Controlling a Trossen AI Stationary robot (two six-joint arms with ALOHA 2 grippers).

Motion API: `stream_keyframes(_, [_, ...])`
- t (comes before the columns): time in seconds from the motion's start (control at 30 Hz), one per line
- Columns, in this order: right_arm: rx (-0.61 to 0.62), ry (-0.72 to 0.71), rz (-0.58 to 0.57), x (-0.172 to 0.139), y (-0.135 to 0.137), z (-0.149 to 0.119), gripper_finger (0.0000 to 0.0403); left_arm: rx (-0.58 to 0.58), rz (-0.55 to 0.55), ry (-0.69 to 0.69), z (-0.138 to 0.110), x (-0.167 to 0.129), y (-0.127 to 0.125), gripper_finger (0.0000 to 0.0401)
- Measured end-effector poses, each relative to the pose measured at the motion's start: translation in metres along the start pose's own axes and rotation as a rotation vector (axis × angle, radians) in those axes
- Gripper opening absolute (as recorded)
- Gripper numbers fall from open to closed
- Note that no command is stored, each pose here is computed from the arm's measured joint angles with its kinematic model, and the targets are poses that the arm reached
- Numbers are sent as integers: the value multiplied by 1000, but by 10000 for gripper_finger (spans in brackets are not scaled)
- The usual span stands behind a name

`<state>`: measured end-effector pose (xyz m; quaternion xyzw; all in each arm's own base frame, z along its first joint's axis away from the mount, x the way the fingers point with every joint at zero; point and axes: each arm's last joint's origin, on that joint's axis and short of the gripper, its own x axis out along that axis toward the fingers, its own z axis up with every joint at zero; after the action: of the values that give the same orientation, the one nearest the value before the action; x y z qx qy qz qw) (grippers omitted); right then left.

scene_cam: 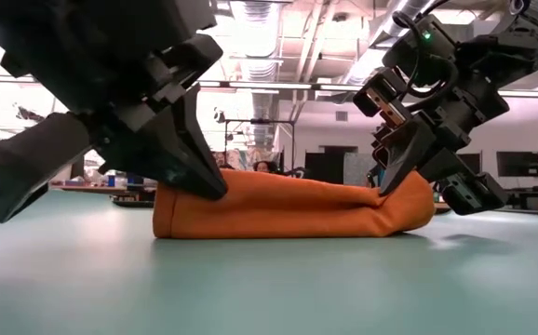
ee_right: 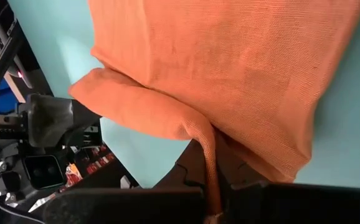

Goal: Roll towel
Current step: Roll the orange towel

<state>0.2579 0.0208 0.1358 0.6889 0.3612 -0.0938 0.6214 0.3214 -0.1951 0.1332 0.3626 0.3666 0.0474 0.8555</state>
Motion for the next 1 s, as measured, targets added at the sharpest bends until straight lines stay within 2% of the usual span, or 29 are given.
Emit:
stream_keyframes(0.57, [-2,3,-6,0,0,-1,14,8,75,100,-11,2,4,0])
stream_keyframes(0.77, [-11,-6,-8,1,-1,-3,17,-9,57,120,-14,10,12,0])
stream_keyframes(0.87, [-44,-6,-11,2,-1,-5,19,-18,51,127,-15,13,15,0])
stream_keyframes(1.0, [-175,-28,-14,3,-1,-8,27,-52,12,110,-28,19,11,0])
